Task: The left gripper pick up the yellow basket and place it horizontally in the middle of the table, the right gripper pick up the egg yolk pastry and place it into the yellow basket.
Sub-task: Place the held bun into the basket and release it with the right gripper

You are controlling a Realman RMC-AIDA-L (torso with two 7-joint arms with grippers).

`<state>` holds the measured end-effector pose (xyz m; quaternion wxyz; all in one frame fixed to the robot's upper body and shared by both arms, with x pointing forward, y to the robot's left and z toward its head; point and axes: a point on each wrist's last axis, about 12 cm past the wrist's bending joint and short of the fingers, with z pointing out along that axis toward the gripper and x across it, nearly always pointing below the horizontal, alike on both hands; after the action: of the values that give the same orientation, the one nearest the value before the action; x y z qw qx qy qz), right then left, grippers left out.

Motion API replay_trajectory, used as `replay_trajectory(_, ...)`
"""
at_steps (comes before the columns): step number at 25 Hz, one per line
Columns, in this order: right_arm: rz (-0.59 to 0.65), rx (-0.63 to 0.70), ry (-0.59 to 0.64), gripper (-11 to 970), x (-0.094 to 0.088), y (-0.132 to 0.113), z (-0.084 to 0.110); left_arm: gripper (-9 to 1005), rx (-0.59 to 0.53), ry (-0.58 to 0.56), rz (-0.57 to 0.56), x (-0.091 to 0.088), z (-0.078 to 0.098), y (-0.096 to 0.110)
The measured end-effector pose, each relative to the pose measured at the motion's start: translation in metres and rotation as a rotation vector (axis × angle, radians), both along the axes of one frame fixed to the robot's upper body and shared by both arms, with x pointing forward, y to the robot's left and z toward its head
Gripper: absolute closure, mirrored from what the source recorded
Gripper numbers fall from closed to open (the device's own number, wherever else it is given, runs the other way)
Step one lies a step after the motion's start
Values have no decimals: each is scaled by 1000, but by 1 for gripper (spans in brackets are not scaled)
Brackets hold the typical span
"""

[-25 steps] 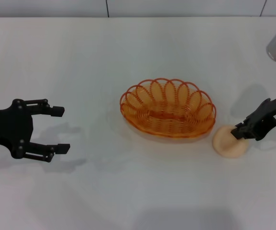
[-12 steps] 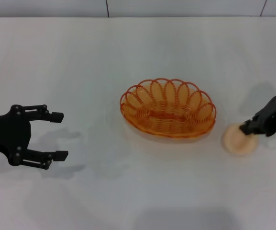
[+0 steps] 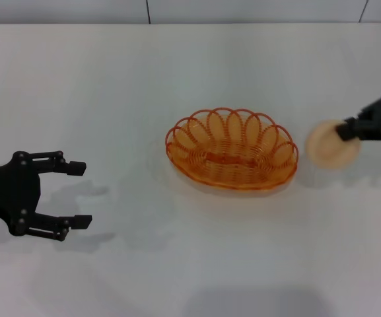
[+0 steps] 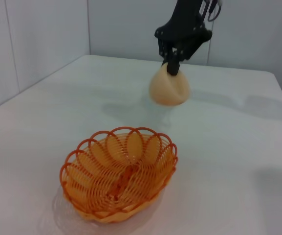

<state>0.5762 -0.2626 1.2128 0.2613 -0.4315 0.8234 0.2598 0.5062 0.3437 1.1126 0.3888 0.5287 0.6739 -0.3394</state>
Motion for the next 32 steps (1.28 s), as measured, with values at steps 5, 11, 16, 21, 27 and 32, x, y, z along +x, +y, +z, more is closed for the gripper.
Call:
replay_trajectory(5,81,123,-49,901,-1,21,1,106,-2,2,-3,0,-1,-1)
replay_trajectory(11,102,257,-133,892,8,47,-24,106,-10,6,-21,-1,1,-3)
replay_trajectory(16,139,312,-205,885,9,64,-42,107,-10,11,-17,-2,0,-3)
replay_trajectory(21,161,369,-251,877,7,70,-60,107,-10,13,-14,-1,0,-3)
replay_trajectory(27,142,341,-285,868,10,69,-76,107,-9,11,-12,0,-1,-4)
replay_trajectory(32,128,292,-309,861,12,73,-86,106,-10,13,-10,0,-1,-4)
